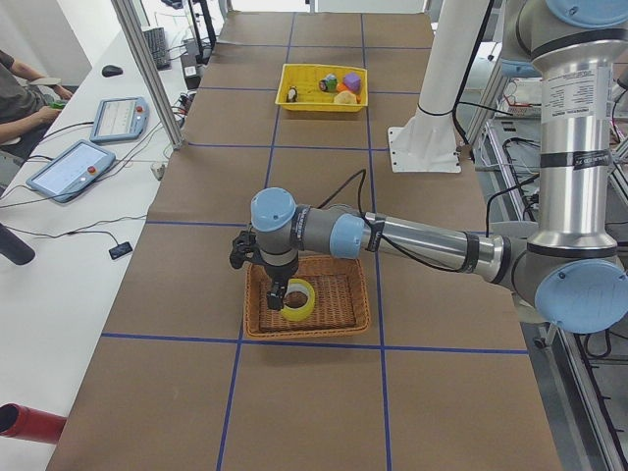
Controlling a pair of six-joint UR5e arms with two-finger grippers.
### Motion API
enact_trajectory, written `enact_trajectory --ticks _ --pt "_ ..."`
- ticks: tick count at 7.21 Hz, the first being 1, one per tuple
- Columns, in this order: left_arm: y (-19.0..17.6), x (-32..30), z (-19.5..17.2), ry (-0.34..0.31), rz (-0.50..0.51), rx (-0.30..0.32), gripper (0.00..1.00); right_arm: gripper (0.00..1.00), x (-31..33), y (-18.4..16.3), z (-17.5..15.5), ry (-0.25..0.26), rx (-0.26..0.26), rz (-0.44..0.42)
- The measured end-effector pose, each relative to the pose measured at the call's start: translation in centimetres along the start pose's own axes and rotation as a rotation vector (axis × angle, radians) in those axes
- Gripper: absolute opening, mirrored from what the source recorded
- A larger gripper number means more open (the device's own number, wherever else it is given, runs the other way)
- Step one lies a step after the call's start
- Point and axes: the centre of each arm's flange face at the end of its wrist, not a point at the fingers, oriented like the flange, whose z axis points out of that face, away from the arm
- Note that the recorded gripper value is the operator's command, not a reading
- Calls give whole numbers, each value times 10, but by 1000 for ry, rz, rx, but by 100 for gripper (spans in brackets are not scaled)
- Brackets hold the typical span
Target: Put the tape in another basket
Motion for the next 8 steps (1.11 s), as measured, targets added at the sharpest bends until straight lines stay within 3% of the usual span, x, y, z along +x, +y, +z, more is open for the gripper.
enact_trajectory --ticks 8 --pt "-1 3 -2 17 -58 7 98 100 -4 2 0 -28 10 2"
